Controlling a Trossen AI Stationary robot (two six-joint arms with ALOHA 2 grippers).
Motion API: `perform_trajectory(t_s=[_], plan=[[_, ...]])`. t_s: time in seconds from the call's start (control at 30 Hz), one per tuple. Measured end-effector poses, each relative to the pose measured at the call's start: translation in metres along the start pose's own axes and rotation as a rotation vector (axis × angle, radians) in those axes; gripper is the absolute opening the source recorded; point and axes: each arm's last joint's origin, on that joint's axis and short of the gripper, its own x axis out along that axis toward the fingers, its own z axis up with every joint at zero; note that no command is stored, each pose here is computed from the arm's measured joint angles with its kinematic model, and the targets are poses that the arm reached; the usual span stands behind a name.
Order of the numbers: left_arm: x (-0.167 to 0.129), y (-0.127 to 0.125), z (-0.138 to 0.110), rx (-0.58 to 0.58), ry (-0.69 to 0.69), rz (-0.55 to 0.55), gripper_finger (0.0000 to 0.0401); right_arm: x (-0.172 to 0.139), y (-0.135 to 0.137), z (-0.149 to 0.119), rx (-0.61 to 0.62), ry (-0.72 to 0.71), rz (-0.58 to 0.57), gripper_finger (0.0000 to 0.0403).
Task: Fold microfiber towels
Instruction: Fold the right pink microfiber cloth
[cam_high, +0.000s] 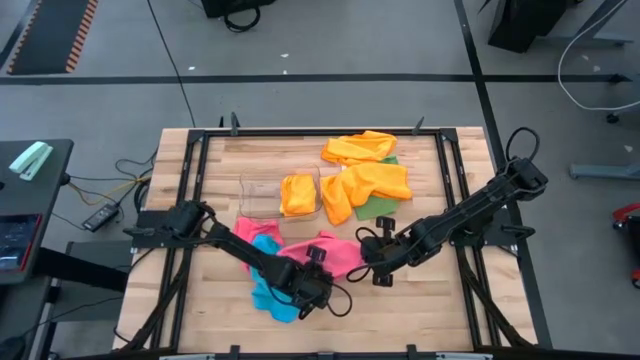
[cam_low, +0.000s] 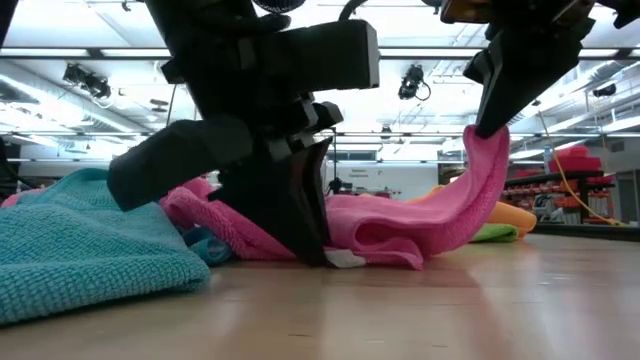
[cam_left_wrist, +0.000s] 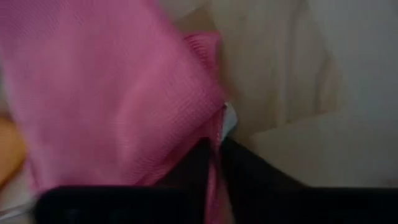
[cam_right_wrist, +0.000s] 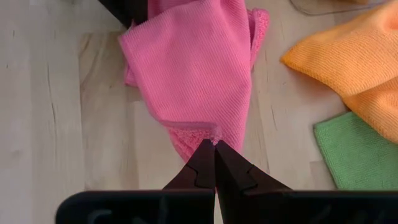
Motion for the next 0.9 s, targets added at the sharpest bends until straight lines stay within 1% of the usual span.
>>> perform_trajectory(t_s=[0.03, 0.07, 0.17, 0.23, 0.3, 0.4, 0.47, 0.57, 0.67, 0.73, 0.8, 0.9], plan=[[-0.001, 0.000, 0.000, 0.008, 0.014, 0.006, 0.0022, 0.000, 0.000, -0.001, -0.002, 0.003, -0.001, 0.0004], [-0.003, 0.001, 0.001, 0.011, 0.024, 0.006, 0.0013, 0.000, 0.000, -0.001, -0.004, 0.006, -0.003, 0.0004], [-0.017, 0.002, 0.009, 0.015, 0.014, 0.023, 0.0013, 0.000, 0.000, -0.001, -0.005, 0.008, -0.003, 0.0004], [-0.036, 0.005, 0.018, 0.016, -0.015, 0.021, 0.0008, -0.001, 0.001, -0.002, -0.004, 0.017, 0.015, 0.0004], [-0.059, 0.009, 0.023, 0.024, -0.018, 0.017, 0.0007, -0.004, 0.004, -0.003, -0.010, 0.041, 0.070, 0.0004], [-0.096, 0.017, 0.030, 0.016, -0.024, 0.066, 0.0011, -0.019, 0.013, -0.003, -0.019, 0.028, 0.148, 0.0004], [-0.120, 0.024, 0.032, 0.012, -0.031, 0.117, 0.0010, -0.035, 0.018, -0.001, -0.033, -0.017, 0.191, 0.0004], [-0.153, 0.037, 0.037, -0.023, -0.096, 0.132, 0.0007, -0.066, 0.024, 0.000, -0.047, -0.096, 0.265, 0.0004], [-0.183, 0.043, 0.041, -0.037, -0.189, 0.116, 0.0011, -0.107, 0.028, 0.003, -0.044, -0.203, 0.352, 0.0004], [-0.204, 0.044, 0.045, -0.015, -0.265, 0.108, 0.0020, -0.133, 0.029, 0.003, -0.071, -0.275, 0.402, 0.0004], [-0.224, 0.043, 0.049, 0.014, -0.353, 0.095, 0.0024, -0.153, 0.028, 0.003, -0.103, -0.335, 0.439, 0.0004], [-0.243, 0.037, 0.056, 0.049, -0.470, 0.054, 0.0018, -0.176, 0.026, 0.006, -0.091, -0.389, 0.500, 0.0004]])
